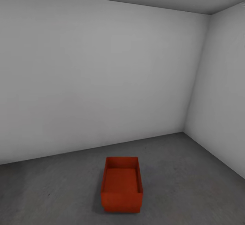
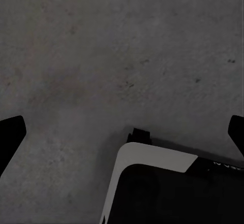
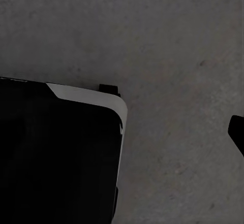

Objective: Move the two storage containers from the living room to the garage. In the garage, place one container on the floor and stack the other container on top of it (either order is fine).

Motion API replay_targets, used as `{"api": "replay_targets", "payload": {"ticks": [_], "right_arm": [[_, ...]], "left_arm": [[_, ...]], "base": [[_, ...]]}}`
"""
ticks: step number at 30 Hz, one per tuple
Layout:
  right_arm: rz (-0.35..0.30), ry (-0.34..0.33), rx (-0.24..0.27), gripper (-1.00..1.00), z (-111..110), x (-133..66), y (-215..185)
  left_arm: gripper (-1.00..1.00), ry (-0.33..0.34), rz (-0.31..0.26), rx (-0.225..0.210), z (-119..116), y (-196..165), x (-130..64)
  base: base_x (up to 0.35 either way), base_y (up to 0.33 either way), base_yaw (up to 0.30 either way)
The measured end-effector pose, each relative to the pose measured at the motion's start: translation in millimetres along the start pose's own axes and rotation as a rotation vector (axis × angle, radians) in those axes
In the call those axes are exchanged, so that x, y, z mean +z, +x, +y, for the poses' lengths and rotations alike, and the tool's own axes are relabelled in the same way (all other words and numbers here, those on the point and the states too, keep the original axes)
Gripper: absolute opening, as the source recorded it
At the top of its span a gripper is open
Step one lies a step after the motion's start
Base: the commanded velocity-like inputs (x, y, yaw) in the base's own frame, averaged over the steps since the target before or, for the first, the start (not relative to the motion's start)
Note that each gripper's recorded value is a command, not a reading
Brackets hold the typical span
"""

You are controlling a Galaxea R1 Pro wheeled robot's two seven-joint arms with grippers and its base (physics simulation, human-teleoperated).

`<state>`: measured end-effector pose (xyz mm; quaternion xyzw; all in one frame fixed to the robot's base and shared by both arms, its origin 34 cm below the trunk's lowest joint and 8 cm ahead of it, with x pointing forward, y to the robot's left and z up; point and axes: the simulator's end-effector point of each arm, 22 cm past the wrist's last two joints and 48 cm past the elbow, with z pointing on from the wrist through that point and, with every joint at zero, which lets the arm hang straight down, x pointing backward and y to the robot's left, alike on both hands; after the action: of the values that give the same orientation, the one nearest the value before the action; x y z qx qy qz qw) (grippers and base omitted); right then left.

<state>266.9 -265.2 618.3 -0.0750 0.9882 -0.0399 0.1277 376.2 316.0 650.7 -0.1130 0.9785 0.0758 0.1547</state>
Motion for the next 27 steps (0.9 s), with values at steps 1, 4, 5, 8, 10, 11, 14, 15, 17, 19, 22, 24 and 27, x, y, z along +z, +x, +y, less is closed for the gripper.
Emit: {"api": "replay_targets", "payload": {"ticks": [1,4,5,8,10,11,14,15,17,19,22,24,27], "right_arm": [[-0.002,0.000,0.000,1.00,-0.2,-0.1,-0.6],[-0.007,0.000,0.000,1.00,0.1,-0.3,-2.6],[-0.008,0.001,0.000,1.00,0.0,-0.4,-3.2],[-0.013,0.001,0.001,1.00,0.0,-0.7,-5.1],[-0.016,0.002,0.001,1.00,-0.5,-0.8,-6.2],[-0.017,0.002,0.001,1.00,-0.6,-0.9,-6.8],[-0.021,0.003,0.002,1.00,-1.3,-1.1,-8.4],[-0.022,0.004,0.002,1.00,-1.6,-1.2,-9.0],[-0.025,0.005,0.002,1.00,-1.9,-1.4,-10.2],[-0.028,0.005,0.003,1.00,-2.2,-1.6,-11.2],[-0.032,0.006,0.003,1.00,-2.5,-1.9,-13.0],[-0.036,0.006,0.004,1.00,-2.8,-2.1,-14.4],[-0.040,0.007,0.004,1.00,-3.1,-2.4,-16.2]], "left_arm": [[1.00,0.000,-0.001,0.000,-0.1,-0.5,-0.2],[1.00,0.001,-0.006,-0.001,-0.3,-2.3,-0.9],[1.00,0.002,-0.007,-0.001,-0.4,-2.9,-1.2],[1.00,0.002,-0.012,-0.002,-0.6,-4.8,-1.9],[1.00,0.003,-0.015,-0.003,-0.8,-6.0,-2.3],[1.00,0.003,-0.017,-0.003,-0.9,-6.6,-2.6],[1.00,0.004,-0.021,-0.004,-1.1,-8.6,-3.3],[1.00,0.005,-0.023,-0.004,-1.2,-9.2,-3.6],[1.00,0.005,-0.026,-0.005,-1.4,-10.6,-4.1],[1.00,0.006,-0.029,-0.005,-1.5,-11.7,-4.6],[1.00,0.007,-0.034,-0.006,-1.8,-13.7,-5.3],[1.00,0.008,-0.037,-0.007,-2.0,-15.0,-5.8],[1.00,0.008,-0.041,-0.008,-2.2,-16.7,-6.6]], "base": [[0.000,0.000,0.000],[0.000,0.000,0.000],[0.000,0.000,0.000],[0.000,0.000,0.000],[0.000,0.000,0.000],[0.000,0.000,0.000],[0.000,0.000,0.000],[0.000,0.000,0.000],[0.000,0.000,0.000],[0.000,0.000,0.000],[0.000,0.000,0.000],[0.000,0.000,0.000],[0.000,0.000,0.000]]}}
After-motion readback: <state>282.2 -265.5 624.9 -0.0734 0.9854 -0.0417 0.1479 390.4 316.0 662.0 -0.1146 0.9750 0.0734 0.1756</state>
